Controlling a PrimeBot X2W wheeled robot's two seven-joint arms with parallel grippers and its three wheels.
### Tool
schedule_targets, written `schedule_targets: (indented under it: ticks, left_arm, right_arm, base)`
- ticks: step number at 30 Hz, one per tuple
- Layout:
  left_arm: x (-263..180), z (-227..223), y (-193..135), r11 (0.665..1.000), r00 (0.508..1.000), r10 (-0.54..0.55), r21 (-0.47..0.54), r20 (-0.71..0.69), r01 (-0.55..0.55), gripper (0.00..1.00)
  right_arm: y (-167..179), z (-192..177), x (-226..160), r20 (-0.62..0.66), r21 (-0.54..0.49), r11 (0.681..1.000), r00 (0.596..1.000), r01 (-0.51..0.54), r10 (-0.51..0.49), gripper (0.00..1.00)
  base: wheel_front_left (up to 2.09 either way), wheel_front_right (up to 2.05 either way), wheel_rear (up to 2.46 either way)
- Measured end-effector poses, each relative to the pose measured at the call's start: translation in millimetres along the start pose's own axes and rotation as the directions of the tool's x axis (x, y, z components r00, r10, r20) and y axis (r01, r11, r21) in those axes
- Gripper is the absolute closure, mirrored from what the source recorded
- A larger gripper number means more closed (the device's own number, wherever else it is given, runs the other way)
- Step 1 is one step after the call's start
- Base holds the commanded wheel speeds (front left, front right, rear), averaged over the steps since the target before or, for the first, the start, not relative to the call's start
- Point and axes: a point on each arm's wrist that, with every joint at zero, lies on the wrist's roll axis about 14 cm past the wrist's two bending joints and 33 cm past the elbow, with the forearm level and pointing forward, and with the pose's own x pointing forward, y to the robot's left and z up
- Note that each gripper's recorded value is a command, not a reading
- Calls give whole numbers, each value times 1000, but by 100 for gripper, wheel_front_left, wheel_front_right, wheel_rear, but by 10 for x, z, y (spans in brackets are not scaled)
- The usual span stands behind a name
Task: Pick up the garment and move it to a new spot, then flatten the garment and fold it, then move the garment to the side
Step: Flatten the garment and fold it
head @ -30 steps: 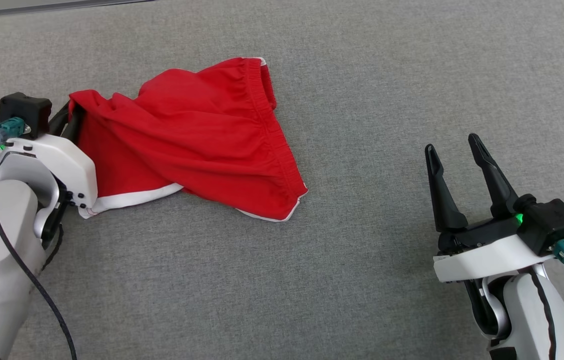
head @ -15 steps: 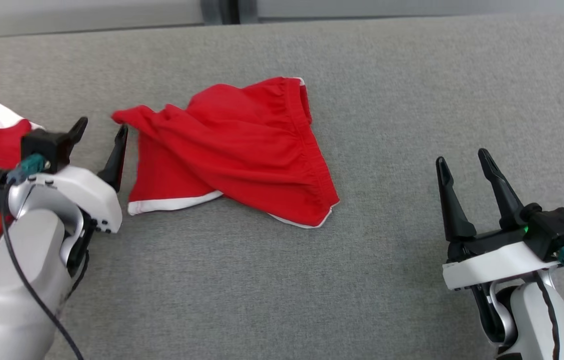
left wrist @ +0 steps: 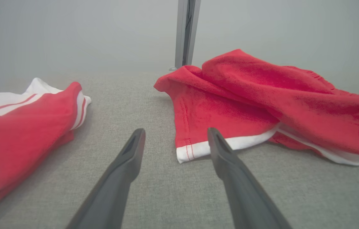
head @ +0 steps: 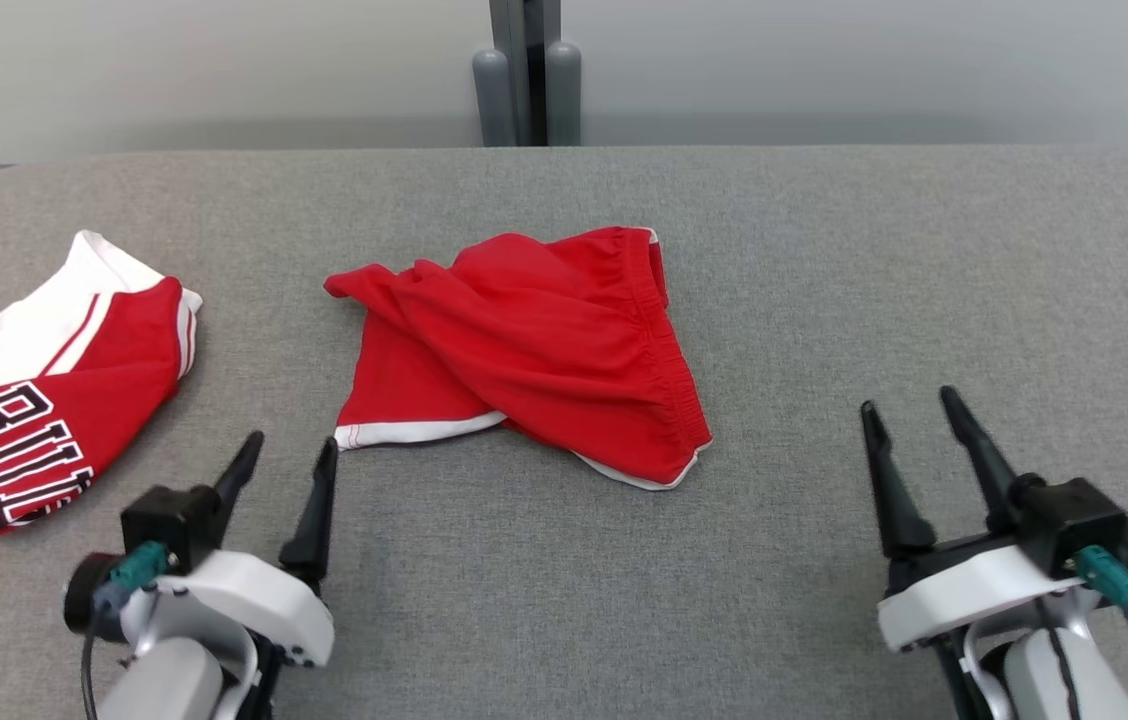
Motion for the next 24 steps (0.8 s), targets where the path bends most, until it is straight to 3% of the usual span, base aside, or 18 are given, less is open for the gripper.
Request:
schedule_targets:
  ticks: [6, 15, 24]
  left_arm:
    - [-257, 41, -145, 999, 999, 4, -36, 40, -2, 0]
    - [-560, 170, -67, 998, 994, 55, -39, 91, -51, 0]
    - [-805, 191, 20, 993, 988, 107, -58, 108, -101, 0]
  right_arm:
    - [420, -189, -20, -64, 57, 992, 991, -112, 116, 0]
    - [962, -256, 359, -179, 148, 957, 945, -249, 273, 0]
    - [1085, -509, 546, -386, 154, 955, 875, -252, 293, 0]
  base:
    - [0, 0, 0]
    - [0, 0, 0]
    - [0, 0, 0]
